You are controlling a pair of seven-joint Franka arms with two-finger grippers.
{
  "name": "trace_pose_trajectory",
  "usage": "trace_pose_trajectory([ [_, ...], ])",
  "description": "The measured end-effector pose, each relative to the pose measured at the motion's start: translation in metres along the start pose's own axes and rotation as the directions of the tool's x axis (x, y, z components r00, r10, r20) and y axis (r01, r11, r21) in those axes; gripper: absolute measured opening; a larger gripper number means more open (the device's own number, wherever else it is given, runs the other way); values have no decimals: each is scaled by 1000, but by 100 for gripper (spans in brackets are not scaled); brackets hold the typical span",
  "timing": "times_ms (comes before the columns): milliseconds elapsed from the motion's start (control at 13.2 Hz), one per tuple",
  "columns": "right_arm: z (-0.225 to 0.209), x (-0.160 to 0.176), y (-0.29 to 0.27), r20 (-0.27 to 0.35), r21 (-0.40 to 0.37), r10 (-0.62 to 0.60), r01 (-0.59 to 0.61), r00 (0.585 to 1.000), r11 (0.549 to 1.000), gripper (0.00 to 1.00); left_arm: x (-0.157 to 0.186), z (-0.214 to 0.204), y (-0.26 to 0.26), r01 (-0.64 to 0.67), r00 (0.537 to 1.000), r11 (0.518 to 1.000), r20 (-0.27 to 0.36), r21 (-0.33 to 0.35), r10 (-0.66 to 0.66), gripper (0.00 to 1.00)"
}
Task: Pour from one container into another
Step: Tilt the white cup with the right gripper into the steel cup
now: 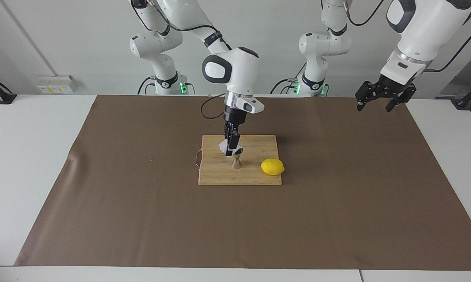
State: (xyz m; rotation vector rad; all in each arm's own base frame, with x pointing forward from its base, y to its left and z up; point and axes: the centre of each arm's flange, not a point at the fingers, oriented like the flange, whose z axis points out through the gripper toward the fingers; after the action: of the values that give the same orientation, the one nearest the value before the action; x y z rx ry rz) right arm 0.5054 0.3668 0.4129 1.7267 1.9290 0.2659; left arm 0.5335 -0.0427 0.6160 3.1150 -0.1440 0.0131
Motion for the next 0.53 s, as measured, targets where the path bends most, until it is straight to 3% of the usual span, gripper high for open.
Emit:
trace_pose_trajectory([
  [530, -1, -2, -4, 22, -26, -18, 19, 1000, 999, 51, 0, 0, 0, 0, 1000, 1000, 0, 0, 0, 100],
])
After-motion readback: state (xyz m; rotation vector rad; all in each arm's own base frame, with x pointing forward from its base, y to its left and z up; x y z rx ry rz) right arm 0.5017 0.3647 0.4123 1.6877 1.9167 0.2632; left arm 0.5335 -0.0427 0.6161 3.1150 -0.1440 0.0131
